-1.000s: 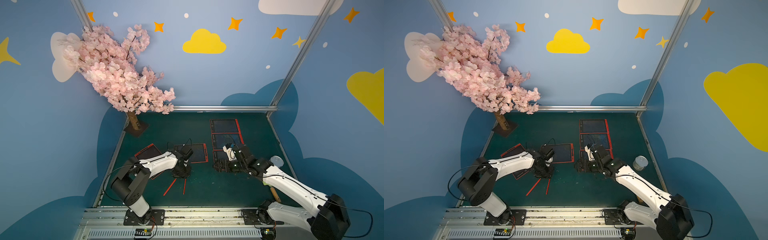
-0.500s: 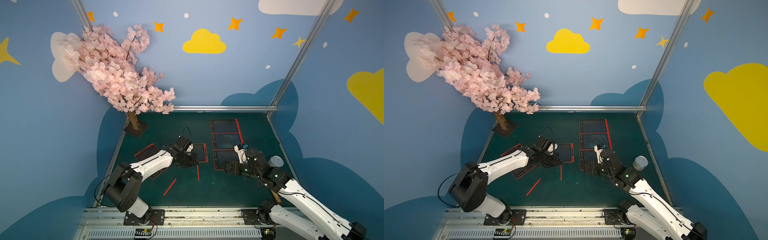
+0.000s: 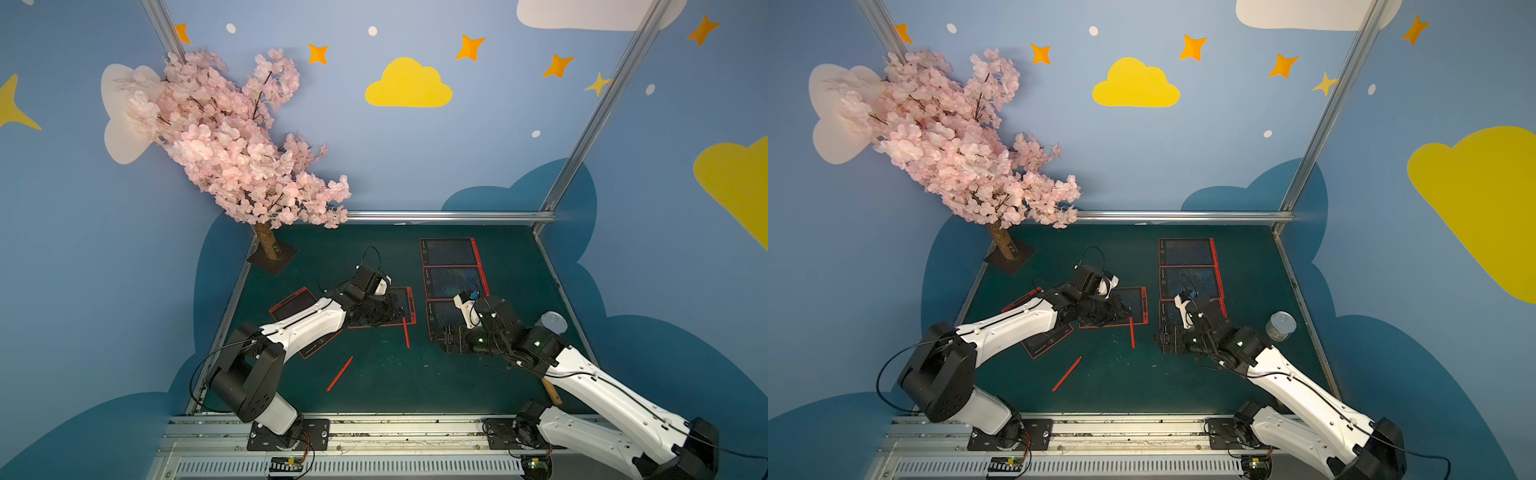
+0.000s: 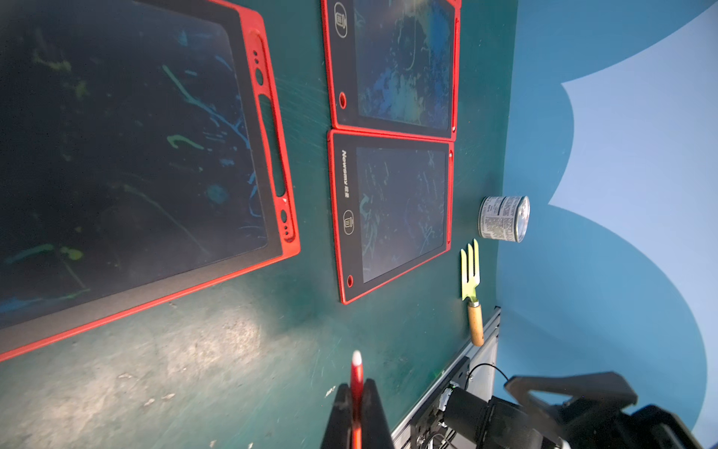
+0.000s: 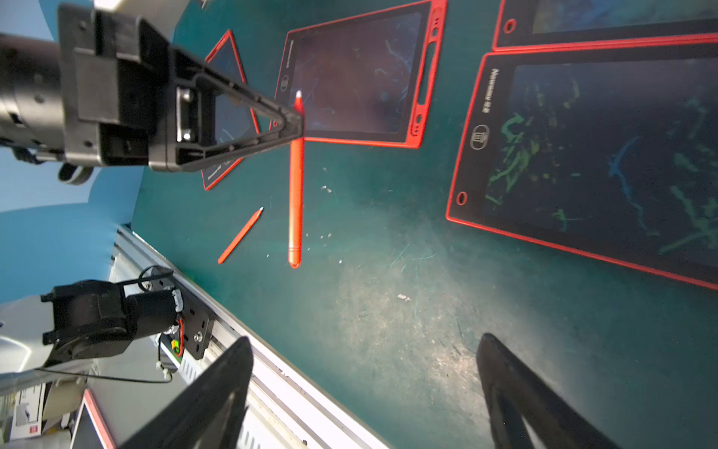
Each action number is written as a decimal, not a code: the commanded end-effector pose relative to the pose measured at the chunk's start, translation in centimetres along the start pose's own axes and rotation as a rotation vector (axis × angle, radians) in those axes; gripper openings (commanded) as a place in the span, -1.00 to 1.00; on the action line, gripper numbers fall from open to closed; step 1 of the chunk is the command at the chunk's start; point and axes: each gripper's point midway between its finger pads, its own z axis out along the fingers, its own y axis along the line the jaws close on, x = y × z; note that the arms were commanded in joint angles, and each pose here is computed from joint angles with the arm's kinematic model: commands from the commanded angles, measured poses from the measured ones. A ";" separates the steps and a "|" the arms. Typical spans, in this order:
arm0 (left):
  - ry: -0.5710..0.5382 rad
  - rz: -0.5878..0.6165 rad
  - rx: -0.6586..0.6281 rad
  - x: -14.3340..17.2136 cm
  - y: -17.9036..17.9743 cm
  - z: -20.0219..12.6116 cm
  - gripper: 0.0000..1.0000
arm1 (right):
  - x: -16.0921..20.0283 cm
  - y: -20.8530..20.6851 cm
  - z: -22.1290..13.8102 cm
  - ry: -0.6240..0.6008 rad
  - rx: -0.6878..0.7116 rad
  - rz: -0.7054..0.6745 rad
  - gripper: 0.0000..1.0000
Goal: Place the stylus back onto the writing tablet
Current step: Pick up the stylus from the center of the board.
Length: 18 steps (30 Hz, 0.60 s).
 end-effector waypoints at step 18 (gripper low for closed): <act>-0.042 0.084 0.171 -0.3 -3.4 -0.4 -0.95 | -1.7 3.9 4.3 0.151 -0.049 0.062 -0.05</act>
